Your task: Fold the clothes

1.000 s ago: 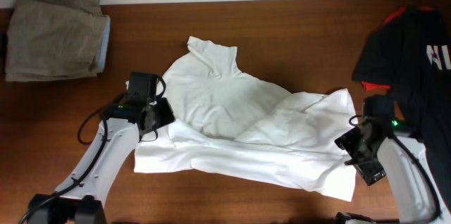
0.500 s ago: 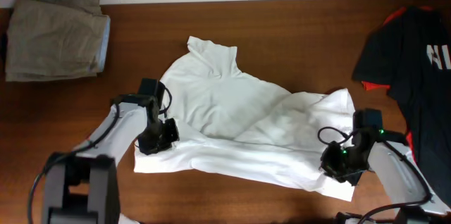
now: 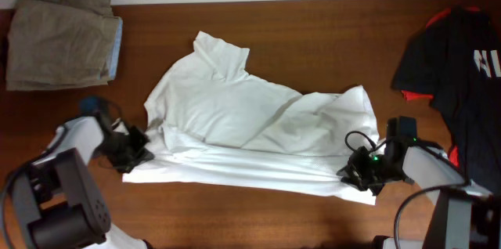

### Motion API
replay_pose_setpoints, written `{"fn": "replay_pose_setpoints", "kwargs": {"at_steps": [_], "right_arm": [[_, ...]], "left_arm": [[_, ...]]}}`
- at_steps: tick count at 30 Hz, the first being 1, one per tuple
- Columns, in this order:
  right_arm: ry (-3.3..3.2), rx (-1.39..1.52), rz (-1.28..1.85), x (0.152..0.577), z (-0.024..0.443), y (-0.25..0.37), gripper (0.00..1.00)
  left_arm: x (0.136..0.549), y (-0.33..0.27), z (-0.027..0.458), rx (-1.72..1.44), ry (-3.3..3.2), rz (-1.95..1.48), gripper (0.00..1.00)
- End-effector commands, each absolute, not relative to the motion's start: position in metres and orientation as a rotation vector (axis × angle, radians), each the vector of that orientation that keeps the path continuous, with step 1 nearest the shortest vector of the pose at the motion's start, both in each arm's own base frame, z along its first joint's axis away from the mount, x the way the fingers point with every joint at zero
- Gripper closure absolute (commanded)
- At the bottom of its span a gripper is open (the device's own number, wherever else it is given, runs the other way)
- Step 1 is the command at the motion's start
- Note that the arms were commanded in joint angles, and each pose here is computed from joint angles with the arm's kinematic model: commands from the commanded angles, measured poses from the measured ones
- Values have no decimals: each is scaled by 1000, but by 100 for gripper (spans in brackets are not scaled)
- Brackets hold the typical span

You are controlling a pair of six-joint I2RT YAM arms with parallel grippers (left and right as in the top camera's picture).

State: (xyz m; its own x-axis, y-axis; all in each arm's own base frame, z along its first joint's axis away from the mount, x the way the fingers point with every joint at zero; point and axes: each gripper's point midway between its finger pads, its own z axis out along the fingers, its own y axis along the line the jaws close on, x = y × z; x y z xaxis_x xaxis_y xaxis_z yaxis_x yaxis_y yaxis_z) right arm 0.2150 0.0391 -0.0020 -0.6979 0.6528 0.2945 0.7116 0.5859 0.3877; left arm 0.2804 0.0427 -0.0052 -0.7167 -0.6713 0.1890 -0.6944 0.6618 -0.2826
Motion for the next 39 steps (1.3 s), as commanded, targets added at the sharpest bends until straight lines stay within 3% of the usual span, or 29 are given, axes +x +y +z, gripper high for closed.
{"fn": "replay_pose_setpoints", "kwargs": {"at_steps": [1, 5, 9, 10, 12, 15, 17, 19, 20, 21, 22, 24, 26, 27, 32, 37, 39], "right_arm": [[-2880, -1122, -504, 251, -3, 1, 78], [-3037, -1010, -387, 330, 57, -32, 78], [-3143, -861, -353, 358, 126, -42, 75], [-3148, -812, -366, 357, 133, -37, 66], [-3131, -757, -369, 352, 125, -26, 58], [-3114, -582, -373, 347, 96, 9, 57], [-3098, -532, -361, 346, 79, 25, 55], [-3078, -525, -354, 346, 70, 26, 44], [-3071, -525, -351, 345, 68, 26, 42], [-3067, -524, -351, 345, 67, 26, 31], [-3061, -522, -350, 344, 67, 27, 30], [-3039, -503, -341, 336, 64, 28, 43], [-3025, -499, -337, 330, 55, 28, 64], [-3025, -499, -337, 327, 45, 28, 73], [-3025, -502, -321, 312, 11, 26, 74], [-3077, -573, -217, 319, -1, 9, 73], [-3079, -622, -220, 323, -6, 0, 83]], "left_arm": [[250, 100, -28, 1336, -2715, 266, 99], [263, 89, -20, 1411, -2670, 546, 95], [279, 97, -11, 1387, -2740, 564, 99], [283, 98, -5, 1381, -2755, 566, 99], [302, 89, 20, 1256, -2896, 646, 99], [334, 65, 79, 1038, -3204, 677, 99], [372, 25, 123, 683, -3509, 741, 78], [402, -14, 138, 368, -3670, 799, 58], [411, -30, 138, 280, -3693, 832, 51], [421, -50, 130, 143, -3706, 856, 51], [423, -63, 112, 17, -3686, 837, 52], [423, -64, 90, 21, -3652, 772, 66], [421, -48, 59, 97, -3622, 580, 94], [420, -41, 44, 83, -3611, 480, 99], [407, -2, -10, 163, -3516, 121, 99], [394, 52, -24, 390, -3449, 46, 99], [385, 78, -28, 528, -3410, 31, 99]]}}
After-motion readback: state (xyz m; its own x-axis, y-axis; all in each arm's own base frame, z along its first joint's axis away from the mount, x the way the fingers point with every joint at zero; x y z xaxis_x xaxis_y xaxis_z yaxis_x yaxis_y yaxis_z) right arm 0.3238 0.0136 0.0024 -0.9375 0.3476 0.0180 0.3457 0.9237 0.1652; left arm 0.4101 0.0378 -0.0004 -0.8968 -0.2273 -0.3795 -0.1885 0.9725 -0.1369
